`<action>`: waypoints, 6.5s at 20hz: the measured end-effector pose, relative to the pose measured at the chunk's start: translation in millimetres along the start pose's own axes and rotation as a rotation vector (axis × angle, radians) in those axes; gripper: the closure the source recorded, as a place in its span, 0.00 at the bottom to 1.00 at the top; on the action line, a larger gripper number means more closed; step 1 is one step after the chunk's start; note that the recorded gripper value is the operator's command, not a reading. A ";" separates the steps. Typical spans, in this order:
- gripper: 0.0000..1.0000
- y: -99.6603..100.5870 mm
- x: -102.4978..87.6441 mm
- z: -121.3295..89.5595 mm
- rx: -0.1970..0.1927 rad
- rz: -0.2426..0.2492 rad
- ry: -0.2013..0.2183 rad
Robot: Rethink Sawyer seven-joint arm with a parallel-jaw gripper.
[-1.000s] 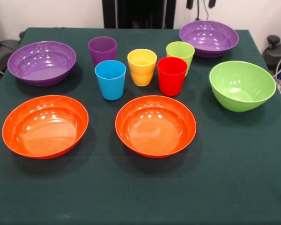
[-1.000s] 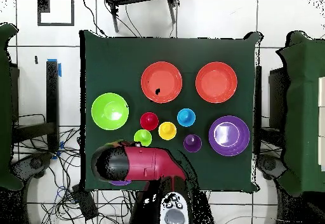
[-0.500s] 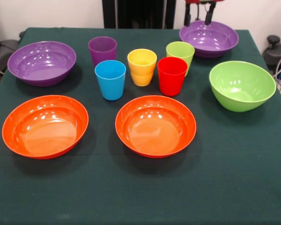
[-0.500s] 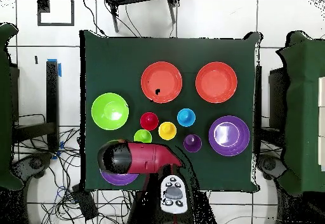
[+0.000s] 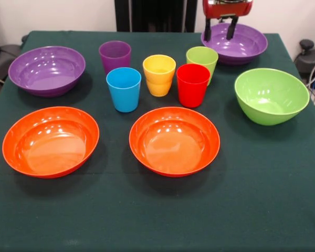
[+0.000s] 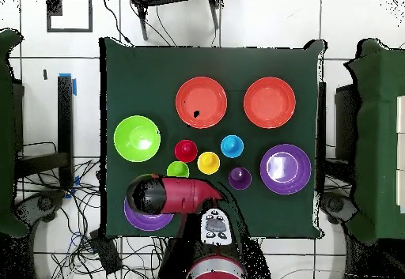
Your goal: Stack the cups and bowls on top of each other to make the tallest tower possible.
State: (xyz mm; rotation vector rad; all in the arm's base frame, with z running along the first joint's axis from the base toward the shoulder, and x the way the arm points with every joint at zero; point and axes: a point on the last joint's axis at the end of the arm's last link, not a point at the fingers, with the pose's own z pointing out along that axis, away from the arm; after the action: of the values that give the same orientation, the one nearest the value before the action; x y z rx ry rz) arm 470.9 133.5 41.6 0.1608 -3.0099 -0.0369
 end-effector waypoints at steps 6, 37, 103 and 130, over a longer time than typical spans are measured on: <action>0.00 -18.2 5.6 11.5 -0.002 0.007 0.019; 0.00 -107.7 -9.7 22.4 0.007 0.008 -0.024; 1.00 -21.0 -49.4 1.6 -0.056 -0.012 -0.135; 1.00 -53.0 -170.0 -92.6 -0.065 0.109 -0.396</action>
State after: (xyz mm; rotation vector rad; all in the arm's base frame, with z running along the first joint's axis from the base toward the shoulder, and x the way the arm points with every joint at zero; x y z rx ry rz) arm 655.9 97.5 110.4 -0.0207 -3.4005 -0.1754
